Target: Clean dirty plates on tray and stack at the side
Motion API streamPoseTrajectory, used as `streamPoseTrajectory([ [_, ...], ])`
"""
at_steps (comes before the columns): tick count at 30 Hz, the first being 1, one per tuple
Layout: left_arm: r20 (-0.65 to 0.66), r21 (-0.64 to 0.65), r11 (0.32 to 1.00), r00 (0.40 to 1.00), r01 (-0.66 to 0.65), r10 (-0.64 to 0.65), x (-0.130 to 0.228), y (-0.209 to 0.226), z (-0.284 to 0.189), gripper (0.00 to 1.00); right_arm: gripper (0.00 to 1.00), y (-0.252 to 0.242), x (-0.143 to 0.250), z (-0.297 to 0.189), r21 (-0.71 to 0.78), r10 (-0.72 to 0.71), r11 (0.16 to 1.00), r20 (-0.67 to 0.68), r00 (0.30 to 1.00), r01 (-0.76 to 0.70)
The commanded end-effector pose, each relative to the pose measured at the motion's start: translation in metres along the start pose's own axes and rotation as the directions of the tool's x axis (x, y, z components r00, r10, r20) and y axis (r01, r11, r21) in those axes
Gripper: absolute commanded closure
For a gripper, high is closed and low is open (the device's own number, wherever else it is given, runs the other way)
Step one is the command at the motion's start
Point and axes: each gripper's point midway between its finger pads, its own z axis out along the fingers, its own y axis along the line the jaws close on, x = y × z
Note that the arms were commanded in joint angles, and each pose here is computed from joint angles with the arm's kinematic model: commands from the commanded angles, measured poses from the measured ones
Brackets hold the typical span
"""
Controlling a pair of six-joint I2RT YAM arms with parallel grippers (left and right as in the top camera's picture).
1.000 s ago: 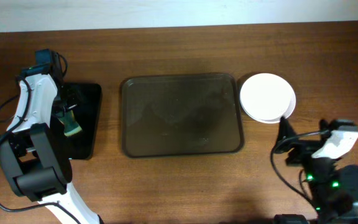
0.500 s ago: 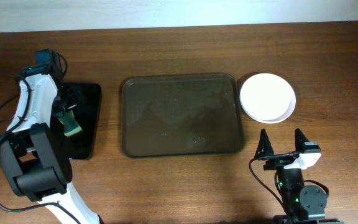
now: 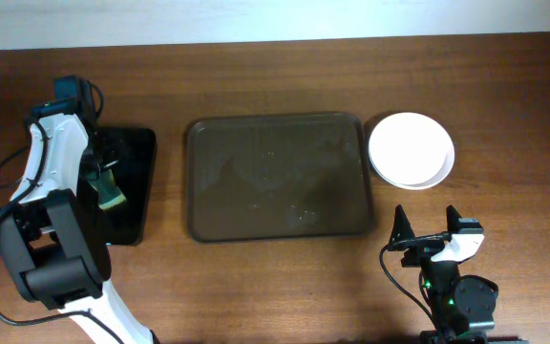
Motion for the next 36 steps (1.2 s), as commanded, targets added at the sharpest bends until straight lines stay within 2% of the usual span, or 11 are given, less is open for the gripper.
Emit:
streamPoseTrajectory([
  [1,0.011,-0.002,1.000,1.000,0.014,-0.014,-0.002,0.005,-0.004,0.01,0.02,0.000,0.003,0.000,0.002,-0.003,1.000,-0.005,1.000,0.003],
  [6,0.023,0.000,1.000,1.000,0.018,-0.018,-0.003,0.006,-0.009,0.01,0.02,0.000,0.003,0.000,0.002,-0.003,1.000,-0.005,1.000,0.003],
  [10,0.184,0.061,0.997,0.981,0.043,-0.053,-0.017,0.014,-0.077,0.01,0.02,0.000,0.003,0.000,0.002,-0.003,1.000,-0.005,1.000,0.003],
  [11,0.257,0.066,0.996,0.964,0.052,-0.067,-0.020,0.021,-0.106,0.01,0.02,0.000,0.003,0.000,0.002,-0.003,1.000,-0.005,1.000,0.003],
  [15,0.508,0.173,0.983,0.850,0.057,-0.139,-0.005,0.043,-0.225,0.01,0.02,0.000,0.003,0.000,0.002,-0.003,1.000,-0.005,1.000,0.003],
  [18,0.621,0.235,0.971,0.764,0.032,-0.175,0.026,0.060,-0.288,0.01,0.02,0.000,0.003,0.000,0.002,-0.003,1.000,-0.005,1.000,0.003],
  [21,0.727,0.311,0.950,0.638,0.024,-0.254,0.051,0.083,-0.332,0.01,0.02,0.000,0.003,0.000,0.002,-0.003,1.000,-0.005,1.000,0.003],
  [24,0.811,0.345,0.933,0.533,-0.104,-0.241,0.060,0.072,-0.336,0.01,0.02,0.000,0.003,0.000,0.002,-0.003,1.000,-0.005,1.000,0.003],
  [27,0.851,0.397,0.902,0.436,-0.167,-0.294,0.068,0.056,-0.307,0.01,0.02,0.000,0.003,0.000,0.002,-0.003,1.000,-0.005,1.000,0.003],
  [30,0.870,0.425,0.878,0.368,-0.222,-0.328,0.085,0.040,-0.267,0.01,0.02,0.000,0.003,0.000,0.002,-0.003,1.000,-0.005,1.000,0.003],
  [36,0.902,0.415,0.872,0.244,-0.261,-0.357,0.115,0.033,-0.204,0.01,0.02,0.000,0.003,0.000,0.002,-0.003,1.000,-0.005,1.000,0.003],
])
